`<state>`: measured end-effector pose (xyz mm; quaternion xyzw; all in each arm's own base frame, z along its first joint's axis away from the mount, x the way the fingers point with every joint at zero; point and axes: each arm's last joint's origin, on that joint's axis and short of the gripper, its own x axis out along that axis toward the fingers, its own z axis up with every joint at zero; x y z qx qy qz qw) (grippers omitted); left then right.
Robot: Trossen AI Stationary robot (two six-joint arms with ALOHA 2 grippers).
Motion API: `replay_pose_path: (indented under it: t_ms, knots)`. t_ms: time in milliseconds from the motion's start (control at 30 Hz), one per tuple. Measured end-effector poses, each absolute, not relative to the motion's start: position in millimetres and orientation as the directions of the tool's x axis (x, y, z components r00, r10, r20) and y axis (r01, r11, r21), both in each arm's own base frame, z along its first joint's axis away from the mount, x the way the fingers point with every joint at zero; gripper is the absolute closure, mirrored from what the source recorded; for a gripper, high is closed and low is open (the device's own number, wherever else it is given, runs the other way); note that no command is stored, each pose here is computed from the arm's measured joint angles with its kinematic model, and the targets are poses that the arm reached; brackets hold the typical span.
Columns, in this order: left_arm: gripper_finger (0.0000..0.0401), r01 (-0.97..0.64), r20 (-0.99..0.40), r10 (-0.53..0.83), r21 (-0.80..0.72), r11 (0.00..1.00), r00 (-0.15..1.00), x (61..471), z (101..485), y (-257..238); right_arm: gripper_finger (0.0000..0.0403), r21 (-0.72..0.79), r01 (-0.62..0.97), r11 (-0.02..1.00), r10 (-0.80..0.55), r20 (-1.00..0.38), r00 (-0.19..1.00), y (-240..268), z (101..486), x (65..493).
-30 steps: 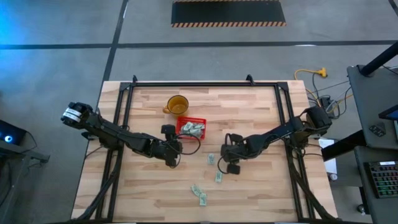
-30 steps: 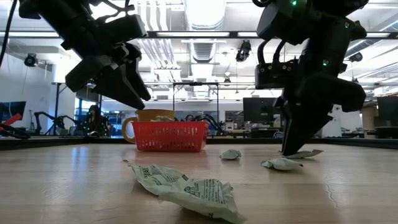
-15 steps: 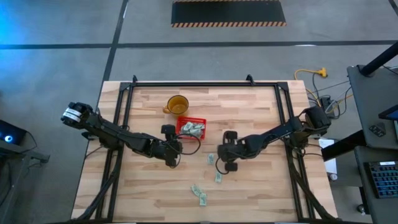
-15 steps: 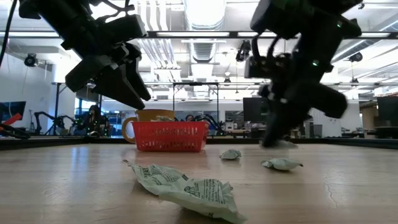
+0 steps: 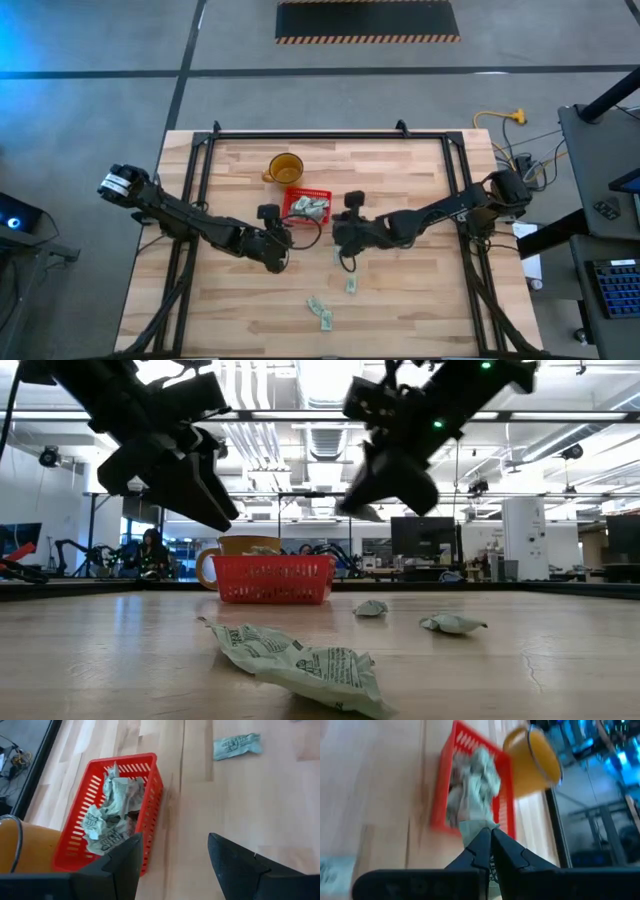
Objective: Pick and place Stevia / Truvia into bins
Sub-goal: Put the gray stevia packet into the red basket
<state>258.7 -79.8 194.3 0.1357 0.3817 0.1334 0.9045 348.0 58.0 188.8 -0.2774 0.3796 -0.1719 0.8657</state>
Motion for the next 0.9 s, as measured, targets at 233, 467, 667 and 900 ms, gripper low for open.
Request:
replay_pose_path:
  t_ms: [233,467,667,900]
  knots:
    - [0.0195,-0.158,-0.655,0.316,0.290,0.944,0.687,255.2,194.4,-90.5,0.0394,-0.567,0.051,0.822,-0.390,-0.494,0.777,18.9,192.0,363.0]
    - [0.0195,-0.144,-0.649,0.286,0.264,0.954,0.705,252.6,196.3,-101.1,0.0394,-0.416,0.011,0.909,-0.236,-0.494,0.837,-30.2,193.3,366.2]
    - [0.0195,-0.143,-0.633,0.273,0.249,0.958,0.724,254.2,198.7,-103.6,0.0394,-0.265,-0.020,0.964,-0.119,-0.499,0.858,-54.3,188.1,361.0]
    - [0.0195,-0.137,-0.635,0.274,0.256,0.957,0.723,254.0,198.3,-103.6,0.0394,-0.260,-0.013,0.965,-0.105,-0.436,0.894,-56.6,184.0,357.6]
